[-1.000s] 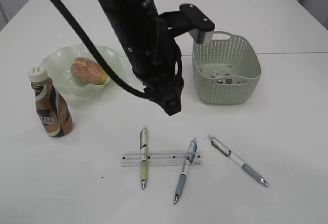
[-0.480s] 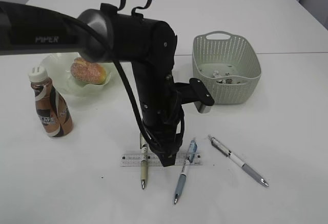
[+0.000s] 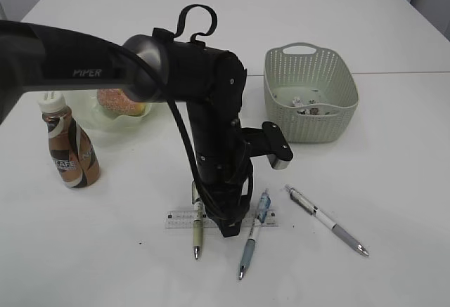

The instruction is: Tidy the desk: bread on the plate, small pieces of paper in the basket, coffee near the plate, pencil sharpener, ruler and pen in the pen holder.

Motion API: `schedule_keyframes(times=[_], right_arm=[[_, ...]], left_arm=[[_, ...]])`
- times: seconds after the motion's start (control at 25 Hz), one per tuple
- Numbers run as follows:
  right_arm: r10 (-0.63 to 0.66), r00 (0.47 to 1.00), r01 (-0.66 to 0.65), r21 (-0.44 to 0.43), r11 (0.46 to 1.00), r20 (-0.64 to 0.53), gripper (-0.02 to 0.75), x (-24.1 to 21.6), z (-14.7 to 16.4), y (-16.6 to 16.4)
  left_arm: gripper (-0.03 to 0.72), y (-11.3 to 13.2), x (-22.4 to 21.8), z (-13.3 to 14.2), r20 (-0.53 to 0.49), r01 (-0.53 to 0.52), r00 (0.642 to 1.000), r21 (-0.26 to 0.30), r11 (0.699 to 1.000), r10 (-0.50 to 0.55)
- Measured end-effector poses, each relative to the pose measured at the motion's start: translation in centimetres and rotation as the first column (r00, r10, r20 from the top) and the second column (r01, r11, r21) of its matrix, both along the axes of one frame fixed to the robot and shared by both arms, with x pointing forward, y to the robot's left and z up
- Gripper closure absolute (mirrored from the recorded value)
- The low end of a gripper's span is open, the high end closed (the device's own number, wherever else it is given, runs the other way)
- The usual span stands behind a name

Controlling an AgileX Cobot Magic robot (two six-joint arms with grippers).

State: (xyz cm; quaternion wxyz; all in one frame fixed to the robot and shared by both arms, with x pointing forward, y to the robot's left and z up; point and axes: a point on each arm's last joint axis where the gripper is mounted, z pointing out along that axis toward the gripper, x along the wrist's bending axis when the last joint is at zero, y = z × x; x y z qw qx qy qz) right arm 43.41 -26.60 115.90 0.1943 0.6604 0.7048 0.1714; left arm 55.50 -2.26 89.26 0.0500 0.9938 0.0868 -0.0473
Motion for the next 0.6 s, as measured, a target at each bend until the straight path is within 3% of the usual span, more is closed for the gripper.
schedule_keyframes(times=[0.6], right_arm=[[-0.001,1.0,0.001,-0.004,1.0,0.001,0.176,0.0,0.0,0.0]], left_arm=[[0.242,-0.2,0.4,-1.4,0.023,0.003,1.0,-0.003,1.0,-0.003]])
